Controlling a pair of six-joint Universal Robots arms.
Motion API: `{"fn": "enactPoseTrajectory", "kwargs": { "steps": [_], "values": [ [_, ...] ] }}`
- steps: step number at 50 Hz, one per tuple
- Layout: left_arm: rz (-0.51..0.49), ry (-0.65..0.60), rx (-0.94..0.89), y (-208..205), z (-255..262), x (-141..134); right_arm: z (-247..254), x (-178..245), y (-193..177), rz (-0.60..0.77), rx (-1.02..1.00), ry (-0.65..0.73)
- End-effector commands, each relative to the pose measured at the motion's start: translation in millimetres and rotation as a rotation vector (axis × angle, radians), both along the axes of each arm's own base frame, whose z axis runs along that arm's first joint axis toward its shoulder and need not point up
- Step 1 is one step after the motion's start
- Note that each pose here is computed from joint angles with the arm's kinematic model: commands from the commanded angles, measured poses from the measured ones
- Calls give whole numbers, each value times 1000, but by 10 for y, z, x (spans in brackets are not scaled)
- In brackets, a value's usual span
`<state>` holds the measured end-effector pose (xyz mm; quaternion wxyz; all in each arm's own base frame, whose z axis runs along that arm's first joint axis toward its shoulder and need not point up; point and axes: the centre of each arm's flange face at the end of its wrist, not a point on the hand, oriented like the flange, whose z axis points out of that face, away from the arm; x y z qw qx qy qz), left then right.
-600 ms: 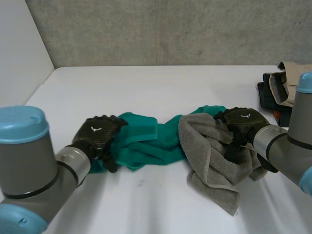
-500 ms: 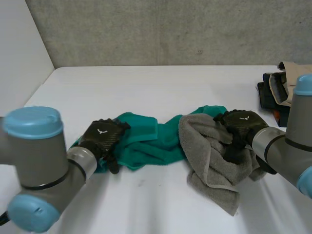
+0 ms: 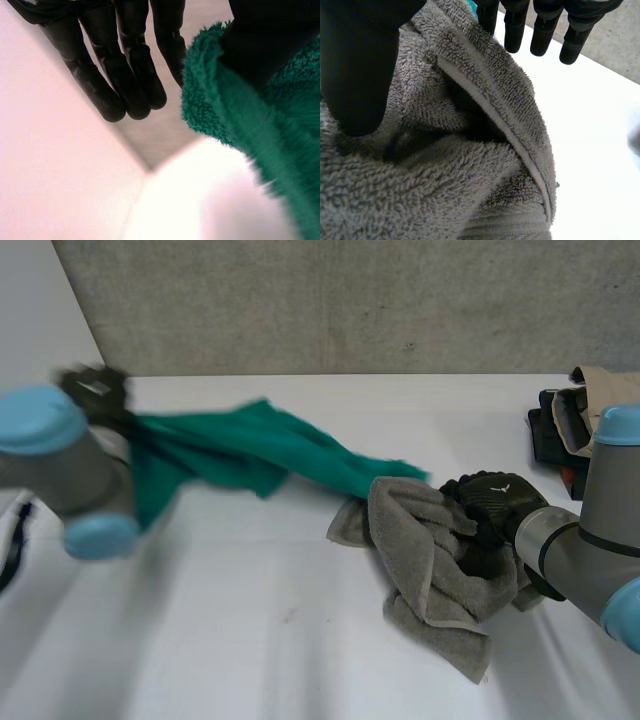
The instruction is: Fold the laundry.
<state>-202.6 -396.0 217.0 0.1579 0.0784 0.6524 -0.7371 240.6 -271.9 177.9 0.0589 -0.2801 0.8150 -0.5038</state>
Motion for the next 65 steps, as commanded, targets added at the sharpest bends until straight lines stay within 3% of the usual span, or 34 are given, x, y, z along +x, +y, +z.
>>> {"fn": "enactPoseTrajectory", "kwargs": {
  "steps": [1,6,19,26,30,34,38,42,46,56,65],
  "values": [
    [277,88,-188,-473,755,995,-11,22,-7,16,-8,16],
    [268,99,-164,-572,818,1114,-17,56,6,27,-8,16],
    [-82,62,147,-468,-112,603,-50,77,19,34,-1,20],
    [-125,55,249,-275,-360,426,-35,80,24,39,-3,18],
    [-189,57,280,26,-266,183,21,91,33,48,-19,19],
    [-352,72,283,482,-104,-255,105,106,71,69,-40,33],
    [-610,104,354,1124,-180,-880,192,118,128,88,-66,50],
    [-739,108,454,1588,-400,-1258,268,110,155,90,-89,53],
    [-776,103,522,1892,-574,-1509,373,15,88,54,-115,64],
    [-724,112,597,2502,-589,-1766,359,-260,-137,51,-82,197],
    [-707,142,547,2552,-608,-2073,38,-252,-354,109,-11,156]
  ]
}}
